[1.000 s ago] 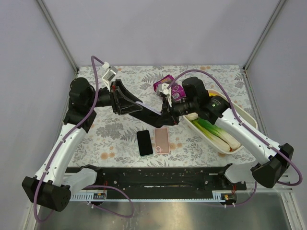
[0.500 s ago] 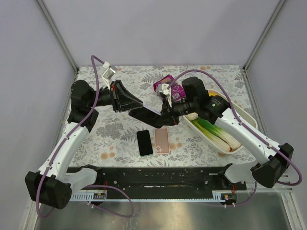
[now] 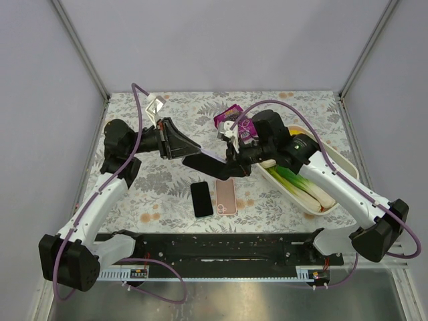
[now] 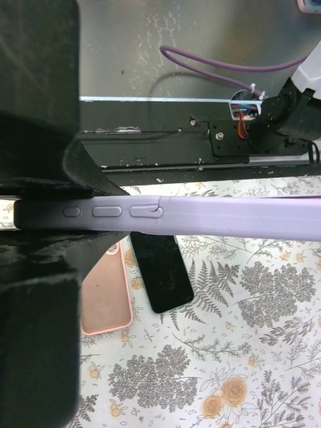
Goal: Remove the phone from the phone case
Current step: Remove the phone case from the phone.
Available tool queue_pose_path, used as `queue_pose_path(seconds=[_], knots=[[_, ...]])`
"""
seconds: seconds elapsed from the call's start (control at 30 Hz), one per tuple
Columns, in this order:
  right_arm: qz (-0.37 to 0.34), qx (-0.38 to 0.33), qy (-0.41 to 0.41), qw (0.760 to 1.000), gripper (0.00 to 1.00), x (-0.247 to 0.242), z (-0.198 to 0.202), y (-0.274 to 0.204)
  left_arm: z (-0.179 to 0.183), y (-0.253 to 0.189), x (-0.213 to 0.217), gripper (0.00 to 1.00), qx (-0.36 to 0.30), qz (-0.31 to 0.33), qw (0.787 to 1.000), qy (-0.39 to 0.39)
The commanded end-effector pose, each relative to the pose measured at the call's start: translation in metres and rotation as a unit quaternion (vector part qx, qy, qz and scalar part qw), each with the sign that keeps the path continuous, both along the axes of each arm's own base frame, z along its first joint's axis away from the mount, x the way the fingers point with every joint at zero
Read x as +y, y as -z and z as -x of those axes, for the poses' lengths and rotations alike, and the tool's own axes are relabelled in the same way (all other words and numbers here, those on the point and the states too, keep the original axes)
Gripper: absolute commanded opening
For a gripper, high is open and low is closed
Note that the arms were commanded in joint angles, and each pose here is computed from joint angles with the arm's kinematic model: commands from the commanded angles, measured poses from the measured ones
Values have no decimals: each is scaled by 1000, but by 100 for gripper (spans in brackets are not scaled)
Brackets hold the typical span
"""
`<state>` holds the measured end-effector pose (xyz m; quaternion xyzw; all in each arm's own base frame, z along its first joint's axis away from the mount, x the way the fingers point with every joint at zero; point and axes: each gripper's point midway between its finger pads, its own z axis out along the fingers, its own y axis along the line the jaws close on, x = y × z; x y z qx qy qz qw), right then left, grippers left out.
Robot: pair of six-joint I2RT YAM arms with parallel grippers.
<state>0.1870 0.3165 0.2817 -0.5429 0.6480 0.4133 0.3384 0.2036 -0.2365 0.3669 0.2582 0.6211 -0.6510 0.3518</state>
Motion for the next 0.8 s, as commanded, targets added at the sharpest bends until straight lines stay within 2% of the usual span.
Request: queue_pose_path(seconds=[0.0, 0.3, 0.5, 0.77], knots=[[-24, -118, 16, 993, 0, 10, -25, -33, -13, 8, -1, 0, 88, 6, 995, -49], [-1, -148, 30, 988, 0, 10, -31, -33, -36, 42, -3, 0, 195, -3, 977, -83], [7, -163, 31, 986, 0, 12, -34, -33, -35, 43, -4, 0, 216, 18, 973, -74], [19, -172, 22, 985, 0, 17, -31, -34, -47, 67, -5, 0, 273, 4, 958, -93]])
